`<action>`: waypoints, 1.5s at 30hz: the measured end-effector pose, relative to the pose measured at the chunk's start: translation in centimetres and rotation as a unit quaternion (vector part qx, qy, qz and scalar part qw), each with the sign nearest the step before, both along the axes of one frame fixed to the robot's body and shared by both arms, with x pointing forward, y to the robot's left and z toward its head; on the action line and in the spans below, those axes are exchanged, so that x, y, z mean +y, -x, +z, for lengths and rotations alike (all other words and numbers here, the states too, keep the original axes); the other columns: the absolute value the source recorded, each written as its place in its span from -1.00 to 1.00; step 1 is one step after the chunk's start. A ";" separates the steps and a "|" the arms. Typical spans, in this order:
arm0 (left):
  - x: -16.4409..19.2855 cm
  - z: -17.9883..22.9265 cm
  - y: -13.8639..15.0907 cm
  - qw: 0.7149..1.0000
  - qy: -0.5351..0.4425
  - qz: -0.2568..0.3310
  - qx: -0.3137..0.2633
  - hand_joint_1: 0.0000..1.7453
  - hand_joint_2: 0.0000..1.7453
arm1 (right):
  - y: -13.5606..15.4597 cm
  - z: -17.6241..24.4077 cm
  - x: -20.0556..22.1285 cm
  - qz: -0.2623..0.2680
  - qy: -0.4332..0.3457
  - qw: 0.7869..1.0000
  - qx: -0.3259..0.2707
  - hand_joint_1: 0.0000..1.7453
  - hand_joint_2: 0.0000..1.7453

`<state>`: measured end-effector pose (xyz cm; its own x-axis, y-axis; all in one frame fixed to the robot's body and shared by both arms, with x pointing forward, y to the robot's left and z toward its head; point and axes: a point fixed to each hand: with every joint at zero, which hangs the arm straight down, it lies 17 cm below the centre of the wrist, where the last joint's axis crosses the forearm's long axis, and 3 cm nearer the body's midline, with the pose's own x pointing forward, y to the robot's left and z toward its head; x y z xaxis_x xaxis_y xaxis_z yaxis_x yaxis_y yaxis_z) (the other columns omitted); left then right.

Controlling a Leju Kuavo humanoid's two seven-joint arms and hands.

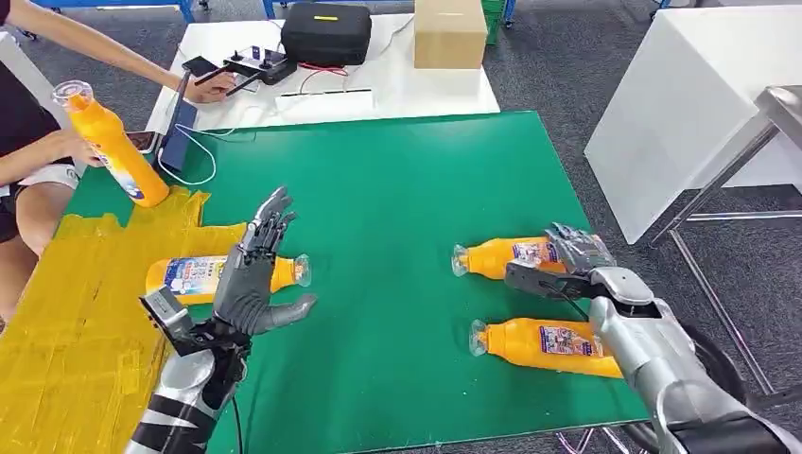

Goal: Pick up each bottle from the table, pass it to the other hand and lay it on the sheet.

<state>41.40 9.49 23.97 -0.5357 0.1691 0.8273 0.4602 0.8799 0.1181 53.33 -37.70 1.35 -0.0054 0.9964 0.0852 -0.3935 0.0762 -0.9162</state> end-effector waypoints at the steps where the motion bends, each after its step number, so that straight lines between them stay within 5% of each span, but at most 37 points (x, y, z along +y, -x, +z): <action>1: 0.0 -0.1 0.0 1.000 0.000 0.000 0.001 -1.00 1.00 | -0.1 -0.1 -0.2 -0.002 0.008 1.000 0.004 -0.76 1.00; 6: 0.0 -0.3 -0.2 1.000 -0.001 0.001 0.004 -1.00 1.00 | -0.2 -0.5 -0.8 -0.004 0.026 1.000 0.016 -0.76 1.00; 8: 0.0 -0.4 -0.2 1.000 -0.001 0.002 0.004 -1.00 1.00 | -0.3 -0.5 -0.8 -0.004 0.028 0.999 0.018 0.56 1.00; 10: 0.0 -0.4 -0.2 1.000 -0.002 0.002 0.005 -1.00 1.00 | -0.2 -0.6 -1.0 -0.006 0.031 0.999 0.021 0.92 1.00; 33: 0.3 -0.9 -0.7 1.000 0.000 0.008 0.018 -1.00 1.00 | -1.2 0.1 3.1 0.000 -0.001 0.999 -0.040 1.00 1.00; 39: -0.3 -1.9 -1.1 0.999 -0.031 0.014 0.037 -1.00 1.00 | -1.7 3.0 6.5 -0.019 -0.092 0.987 -0.131 1.00 1.00; 45: -1.4 -2.8 -1.5 0.997 -0.049 0.007 0.059 -1.00 1.00 | -1.7 8.8 11.1 -0.023 -0.219 0.946 -0.238 1.00 1.00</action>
